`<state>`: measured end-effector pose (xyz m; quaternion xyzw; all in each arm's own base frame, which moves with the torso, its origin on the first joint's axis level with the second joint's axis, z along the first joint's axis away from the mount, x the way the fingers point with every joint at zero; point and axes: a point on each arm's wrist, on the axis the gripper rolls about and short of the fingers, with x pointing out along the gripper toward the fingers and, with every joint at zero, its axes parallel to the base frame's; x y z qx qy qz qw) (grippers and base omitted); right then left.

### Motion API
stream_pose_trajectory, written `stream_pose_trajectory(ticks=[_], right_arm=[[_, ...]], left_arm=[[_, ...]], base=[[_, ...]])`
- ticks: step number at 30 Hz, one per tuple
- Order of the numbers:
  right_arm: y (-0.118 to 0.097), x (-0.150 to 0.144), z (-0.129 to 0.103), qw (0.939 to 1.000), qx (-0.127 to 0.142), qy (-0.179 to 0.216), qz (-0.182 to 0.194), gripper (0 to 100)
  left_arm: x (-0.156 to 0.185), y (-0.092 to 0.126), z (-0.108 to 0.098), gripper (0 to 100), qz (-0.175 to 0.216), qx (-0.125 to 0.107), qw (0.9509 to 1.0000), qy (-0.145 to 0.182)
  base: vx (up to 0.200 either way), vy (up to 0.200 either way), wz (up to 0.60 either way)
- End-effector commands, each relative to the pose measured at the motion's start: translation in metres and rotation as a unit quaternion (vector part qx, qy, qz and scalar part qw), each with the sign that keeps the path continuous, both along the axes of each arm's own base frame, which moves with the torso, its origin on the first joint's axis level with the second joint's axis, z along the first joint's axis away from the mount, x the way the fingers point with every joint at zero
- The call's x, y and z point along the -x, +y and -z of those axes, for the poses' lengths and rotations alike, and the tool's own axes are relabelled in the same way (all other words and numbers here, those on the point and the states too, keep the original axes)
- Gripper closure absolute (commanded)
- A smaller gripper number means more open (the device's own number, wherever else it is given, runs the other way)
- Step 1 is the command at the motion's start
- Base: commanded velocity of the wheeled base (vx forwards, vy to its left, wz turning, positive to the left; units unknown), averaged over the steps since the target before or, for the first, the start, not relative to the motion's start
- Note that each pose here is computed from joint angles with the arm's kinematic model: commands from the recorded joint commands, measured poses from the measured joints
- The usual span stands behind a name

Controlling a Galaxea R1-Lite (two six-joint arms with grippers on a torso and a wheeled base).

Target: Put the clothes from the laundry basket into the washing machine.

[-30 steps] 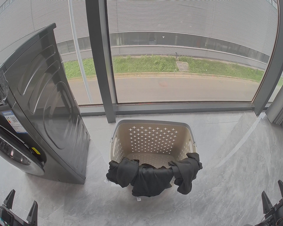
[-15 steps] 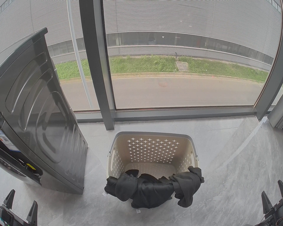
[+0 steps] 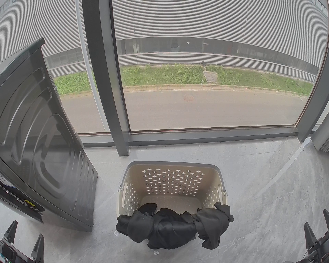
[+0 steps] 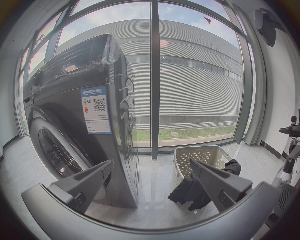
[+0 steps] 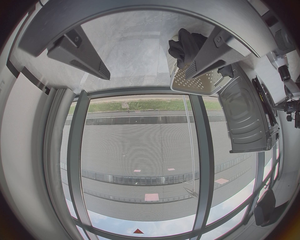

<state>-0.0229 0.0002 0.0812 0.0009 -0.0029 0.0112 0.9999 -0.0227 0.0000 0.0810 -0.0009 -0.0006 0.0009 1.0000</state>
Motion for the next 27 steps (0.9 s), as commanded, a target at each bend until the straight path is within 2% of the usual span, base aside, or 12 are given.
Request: stream_pose_trajectory(ticks=[1, 7, 16, 27], right_arm=[[0.0, -0.0001, 0.0052, 1.0, 0.0, 0.001, 0.0, 0], [0.0, -0.0001, 0.0052, 1.0, 0.0, 0.001, 0.0, 0], [0.0, -0.0001, 0.0052, 1.0, 0.0, 0.001, 0.0, 0], [0.0, -0.0001, 0.0052, 1.0, 0.0, 0.001, 0.0, 0]], left_arm=[[0.0002, 0.0, 0.0049, 0, 0.0, 0.0, 1.0, -0.001], [0.0002, 0.0, 0.0049, 0, -0.001, 0.001, 1.0, -0.001], [0.0002, 0.0001, 0.0049, 0, 0.0, 0.001, 1.0, -0.001], [0.0002, 0.0, 0.0049, 0, -0.001, 0.001, 1.0, -0.001]], base=[[0.0, 0.0, 0.0], [0.0, 0.0, 0.0], [0.2, 0.0, 0.0], [0.0, 0.0, 0.0]])
